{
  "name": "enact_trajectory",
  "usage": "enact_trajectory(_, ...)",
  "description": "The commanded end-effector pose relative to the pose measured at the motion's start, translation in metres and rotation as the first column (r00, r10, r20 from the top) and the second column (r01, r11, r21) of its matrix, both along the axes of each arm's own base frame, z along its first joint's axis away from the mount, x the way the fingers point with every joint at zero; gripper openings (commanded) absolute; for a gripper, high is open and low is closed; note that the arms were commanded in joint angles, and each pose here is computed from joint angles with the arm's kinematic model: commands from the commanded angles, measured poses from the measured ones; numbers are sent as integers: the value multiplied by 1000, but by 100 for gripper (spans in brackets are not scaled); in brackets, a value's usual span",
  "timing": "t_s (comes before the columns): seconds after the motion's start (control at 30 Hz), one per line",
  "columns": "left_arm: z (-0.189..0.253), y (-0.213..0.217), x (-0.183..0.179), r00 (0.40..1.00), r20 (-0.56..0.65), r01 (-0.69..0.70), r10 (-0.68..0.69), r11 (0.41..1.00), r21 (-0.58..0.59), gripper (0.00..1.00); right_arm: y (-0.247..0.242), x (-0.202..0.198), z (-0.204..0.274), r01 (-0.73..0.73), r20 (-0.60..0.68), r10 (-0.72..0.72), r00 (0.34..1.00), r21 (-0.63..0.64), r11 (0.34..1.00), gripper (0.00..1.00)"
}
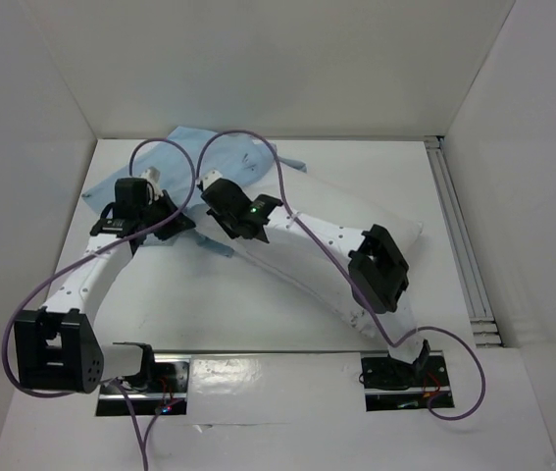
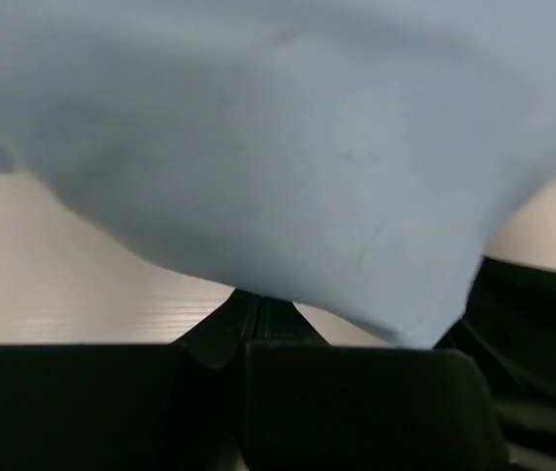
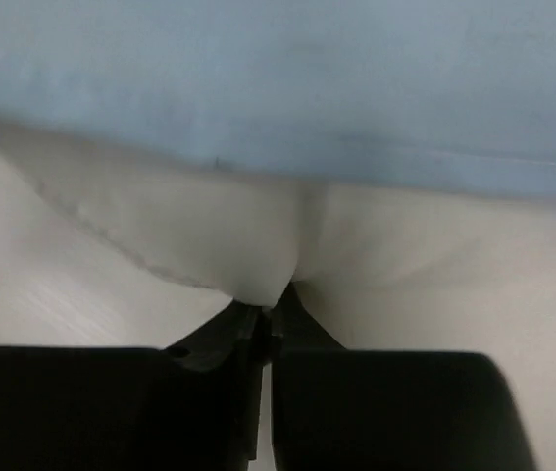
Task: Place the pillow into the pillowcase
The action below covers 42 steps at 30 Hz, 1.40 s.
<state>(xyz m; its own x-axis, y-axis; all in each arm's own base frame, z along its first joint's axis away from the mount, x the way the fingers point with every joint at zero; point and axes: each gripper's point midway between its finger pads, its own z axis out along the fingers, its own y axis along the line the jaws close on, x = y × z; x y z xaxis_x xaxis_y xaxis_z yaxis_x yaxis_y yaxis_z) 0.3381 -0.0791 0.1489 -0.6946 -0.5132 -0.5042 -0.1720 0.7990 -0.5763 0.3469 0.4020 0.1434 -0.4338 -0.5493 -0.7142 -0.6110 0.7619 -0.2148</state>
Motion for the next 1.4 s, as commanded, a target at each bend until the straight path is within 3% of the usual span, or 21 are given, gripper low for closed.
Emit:
enact_trajectory(0.0,68,-39,7,973,165,171,-159,983,-63,0,-2,49,5,133,5,-134,991,75,988,0)
enact_trajectory(0.13,106,-55,18,954,213,230,-213,971,-60,0,-19,96,57,232,79,-251,965,188,954,0)
enact_trajectory(0.17,133,-59,20,933,272,261,-237,964,-57,0,-31,109,69,269,104,-294,950,204,941,0)
enact_trajectory(0.2,137,-66,23,926,271,289,-261,955,-68,0,-40,121,106,308,158,-356,921,265,914,0)
enact_trajectory(0.3,172,-88,27,880,323,399,-349,911,-104,0,-61,138,178,333,234,-443,865,392,857,0)
enact_trajectory(0.37,183,-94,29,868,332,428,-368,895,-126,0,-63,138,196,321,259,-455,852,428,845,0)
enact_trajectory(0.5,172,-98,21,867,300,457,-399,875,-158,0,-29,120,156,288,206,-388,898,391,874,0)
enact_trajectory(0.53,164,-99,18,872,277,460,-404,870,-179,0,-19,117,111,298,158,-364,918,332,895,0)
enact_trajectory(0.67,150,-113,-26,848,244,528,-470,782,-330,0,7,95,17,316,-56,-315,947,314,895,0)
enact_trajectory(0.73,154,-118,-53,838,242,546,-490,746,-382,0,13,86,2,325,-115,-304,946,349,879,0)
enact_trajectory(0.87,158,-109,-64,854,241,520,-462,778,-353,2,28,55,3,255,-197,-184,963,439,862,0)
enact_trajectory(0.93,157,-99,-64,870,208,492,-448,815,-306,30,25,43,10,249,-216,-163,963,469,847,0)
enact_trajectory(1.0,158,-94,-61,874,189,485,-447,826,-288,70,12,28,29,240,-215,-149,965,501,831,15)
enact_trajectory(1.07,169,-87,-57,879,197,473,-434,846,-246,80,3,19,49,227,-194,-143,970,531,817,40)
enact_trajectory(1.1,171,-83,-53,883,198,464,-426,855,-232,81,-8,9,69,219,-182,-140,973,548,807,58)
enact_trajectory(1.17,183,-78,-48,882,216,457,-418,872,-178,63,-24,4,90,211,-143,-158,977,544,812,68)
enact_trajectory(1.23,182,-75,-37,894,203,432,-400,889,-154,26,-49,-2,115,238,-105,-216,971,534,811,75)
enact_trajectory(1.27,185,-69,-25,903,211,403,-374,908,-116,0,-61,1,126,258,-92,-248,964,536,804,75)
enact_trajectory(1.37,165,-63,7,928,159,349,-336,936,-55,2,-112,14,141,376,-92,-387,917,523,765,81)
